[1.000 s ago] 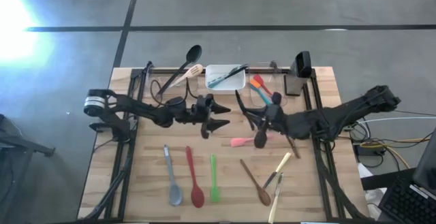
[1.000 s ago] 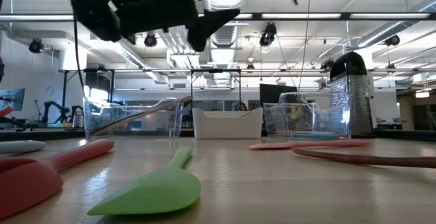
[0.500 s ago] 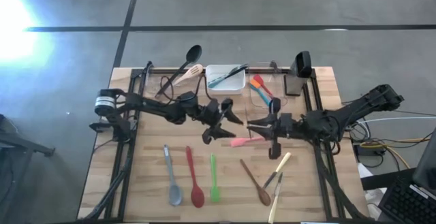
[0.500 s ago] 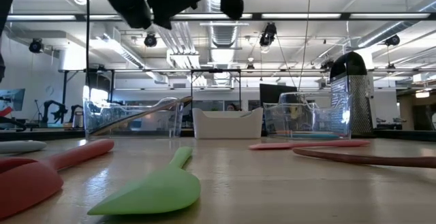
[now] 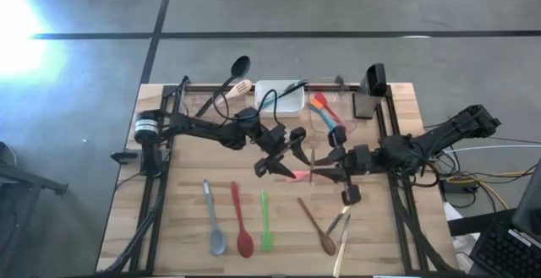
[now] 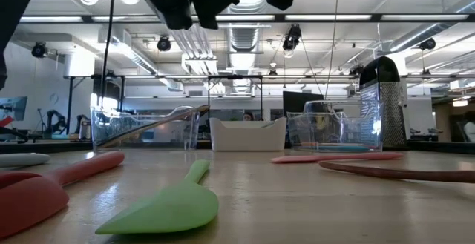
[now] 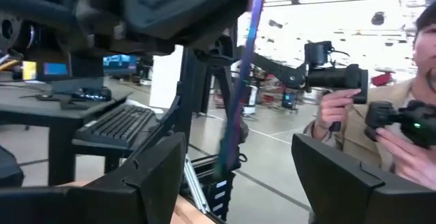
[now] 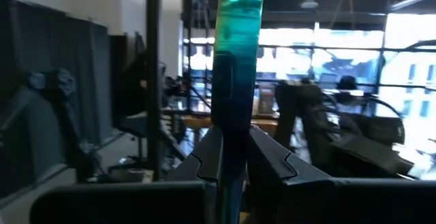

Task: Pick & Place Kitchen Items
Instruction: Put the dark blue table knife into the white bin, then put the light blue serving spoon into the left transparent bin

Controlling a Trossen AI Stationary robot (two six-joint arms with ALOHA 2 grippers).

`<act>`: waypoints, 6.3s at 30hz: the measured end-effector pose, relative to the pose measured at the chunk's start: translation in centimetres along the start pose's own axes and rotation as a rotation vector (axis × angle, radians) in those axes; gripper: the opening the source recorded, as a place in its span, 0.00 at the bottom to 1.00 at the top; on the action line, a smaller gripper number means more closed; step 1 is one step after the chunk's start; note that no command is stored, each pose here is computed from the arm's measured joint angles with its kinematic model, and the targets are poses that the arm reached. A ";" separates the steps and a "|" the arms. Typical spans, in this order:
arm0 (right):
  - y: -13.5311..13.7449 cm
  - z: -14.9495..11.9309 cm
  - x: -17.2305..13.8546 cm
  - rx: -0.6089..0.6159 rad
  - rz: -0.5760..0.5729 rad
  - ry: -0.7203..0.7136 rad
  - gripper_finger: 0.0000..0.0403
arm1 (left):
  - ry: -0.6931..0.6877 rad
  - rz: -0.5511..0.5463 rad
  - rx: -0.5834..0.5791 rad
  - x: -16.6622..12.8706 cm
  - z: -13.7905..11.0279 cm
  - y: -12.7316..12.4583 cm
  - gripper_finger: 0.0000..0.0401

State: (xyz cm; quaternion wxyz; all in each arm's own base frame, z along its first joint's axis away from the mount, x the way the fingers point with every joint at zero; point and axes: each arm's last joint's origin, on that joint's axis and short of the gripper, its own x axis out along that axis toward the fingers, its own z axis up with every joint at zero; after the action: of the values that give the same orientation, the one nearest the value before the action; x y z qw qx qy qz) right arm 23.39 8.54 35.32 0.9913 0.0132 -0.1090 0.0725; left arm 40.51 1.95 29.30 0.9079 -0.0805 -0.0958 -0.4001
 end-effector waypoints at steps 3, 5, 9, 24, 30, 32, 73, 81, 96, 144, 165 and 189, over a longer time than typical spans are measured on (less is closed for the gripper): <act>0.1 0.1 0.0 0.019 0.026 -0.011 0.07 | 0.002 -0.039 0.002 0.5 0.4 0.4 0.68; 0.1 0.1 0.0 0.023 0.038 -0.014 0.07 | 0.002 -0.058 0.013 0.8 0.8 0.5 0.68; 0.1 0.1 0.0 0.023 0.044 -0.013 0.07 | 0.004 -0.098 0.033 1.2 1.5 0.6 0.67; 0.0 0.1 0.0 0.016 0.039 -0.013 0.07 | 0.047 -0.193 0.062 3.2 2.8 0.9 0.68; 0.1 0.1 0.0 0.016 0.040 -0.013 0.07 | 0.058 -0.228 0.053 4.2 2.5 1.2 0.67; 0.1 0.1 0.0 0.016 0.040 -0.013 0.07 | 0.054 -0.231 0.058 4.2 2.7 1.2 0.66; 0.1 1.8 -5.9 0.156 -0.192 0.208 0.02 | 0.085 -0.168 -0.037 2.2 3.8 2.2 0.04; 0.3 -0.4 -8.0 0.223 -0.388 0.392 0.02 | 0.277 0.179 -0.229 -3.7 3.3 6.7 0.04; 0.1 -3.1 -8.9 0.186 -0.452 0.513 0.02 | 0.626 1.025 -0.205 -16.2 7.0 11.0 0.04; 0.0 -5.6 -9.5 0.226 -0.506 0.544 0.02 | 0.985 1.285 -0.441 -21.5 -3.3 14.6 0.04; 0.0 -5.6 -9.5 0.222 -0.503 0.546 0.02 | 0.977 1.279 -0.429 -21.8 -4.6 14.5 0.05; 0.0 -5.6 -9.5 0.225 -0.502 0.546 0.02 | 0.956 1.270 -0.389 -20.5 -2.1 14.7 0.29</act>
State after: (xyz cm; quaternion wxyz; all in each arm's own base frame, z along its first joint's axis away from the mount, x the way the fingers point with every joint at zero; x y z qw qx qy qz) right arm 15.38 7.47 27.79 0.9631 0.1286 0.1743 -0.1599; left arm 38.09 25.91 21.37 0.8741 -0.0960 0.4367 0.1899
